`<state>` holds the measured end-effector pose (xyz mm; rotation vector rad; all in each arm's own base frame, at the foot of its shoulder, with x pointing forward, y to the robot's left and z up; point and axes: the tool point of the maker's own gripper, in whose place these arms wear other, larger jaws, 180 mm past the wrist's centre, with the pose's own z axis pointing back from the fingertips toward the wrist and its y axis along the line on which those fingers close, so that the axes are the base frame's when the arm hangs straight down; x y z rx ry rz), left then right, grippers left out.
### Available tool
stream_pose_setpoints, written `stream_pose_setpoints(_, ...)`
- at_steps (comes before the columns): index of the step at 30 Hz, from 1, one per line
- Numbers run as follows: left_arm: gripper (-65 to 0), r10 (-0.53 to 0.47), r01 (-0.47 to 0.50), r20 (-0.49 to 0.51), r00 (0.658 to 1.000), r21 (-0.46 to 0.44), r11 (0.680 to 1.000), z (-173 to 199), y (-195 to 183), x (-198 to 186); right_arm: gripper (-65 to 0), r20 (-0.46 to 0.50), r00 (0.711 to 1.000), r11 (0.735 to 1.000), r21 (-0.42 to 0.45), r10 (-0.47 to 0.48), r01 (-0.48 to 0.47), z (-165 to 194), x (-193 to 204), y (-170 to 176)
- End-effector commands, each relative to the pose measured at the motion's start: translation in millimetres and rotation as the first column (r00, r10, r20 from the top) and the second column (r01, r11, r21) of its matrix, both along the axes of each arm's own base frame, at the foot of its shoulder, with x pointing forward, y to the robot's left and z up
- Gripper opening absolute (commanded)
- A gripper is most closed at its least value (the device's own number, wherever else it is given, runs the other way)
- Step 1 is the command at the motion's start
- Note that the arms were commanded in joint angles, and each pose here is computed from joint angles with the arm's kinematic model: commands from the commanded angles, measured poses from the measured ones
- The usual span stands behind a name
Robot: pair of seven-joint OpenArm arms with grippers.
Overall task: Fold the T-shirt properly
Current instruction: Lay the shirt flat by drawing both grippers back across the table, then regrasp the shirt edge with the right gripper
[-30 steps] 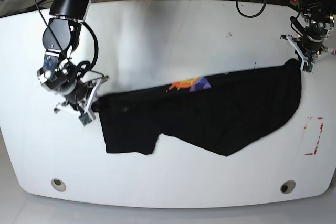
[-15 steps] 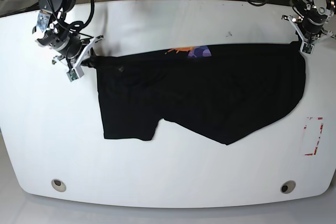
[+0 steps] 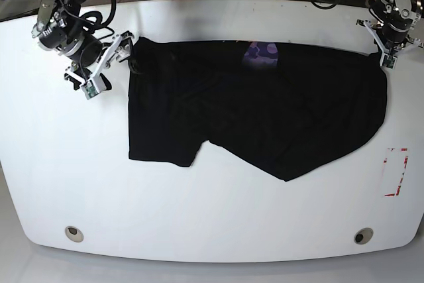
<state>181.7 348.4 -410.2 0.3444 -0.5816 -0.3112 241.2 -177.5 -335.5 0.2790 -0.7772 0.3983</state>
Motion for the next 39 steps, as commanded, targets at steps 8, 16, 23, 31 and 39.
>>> stream_pose_setpoints(8, -65.0, -0.015, 0.015, -0.012, 1.000, 0.016, 1.000, 1, 0, 0, -20.5, 0.008, 0.994, 0.989, 0.098, 0.110, -0.111, 1, 42, 54)
stream_pose_setpoints(16, -65.0, -0.015, 0.015, -0.013, 1.000, 0.016, 1.000, 1, 0, 0, -20.5, -0.079, 0.985, 0.983, 0.111, 0.156, -0.146, -32, 71, 86)
stream_pose_setpoints(23, -65.0, -0.013, 0.013, -0.016, 1.000, 0.015, 1.000, 0, 0, -1, -20.5, -0.116, 0.973, 0.974, 0.126, 0.201, -0.186, -47, 80, 105)
stream_pose_setpoints(31, -65.0, -0.014, 0.014, -0.016, 1.000, 0.013, 1.000, 0, -1, -1, -20.5, -0.131, 0.966, 0.966, 0.158, 0.225, -0.204, -56, 77, 120)
stream_pose_setpoints(39, -65.0, -0.014, 0.014, -0.010, 1.000, 0.013, 1.000, 1, -1, 1, -20.6, -0.152, 0.965, 0.964, 0.194, 0.212, -0.181, -68, 74, 121)
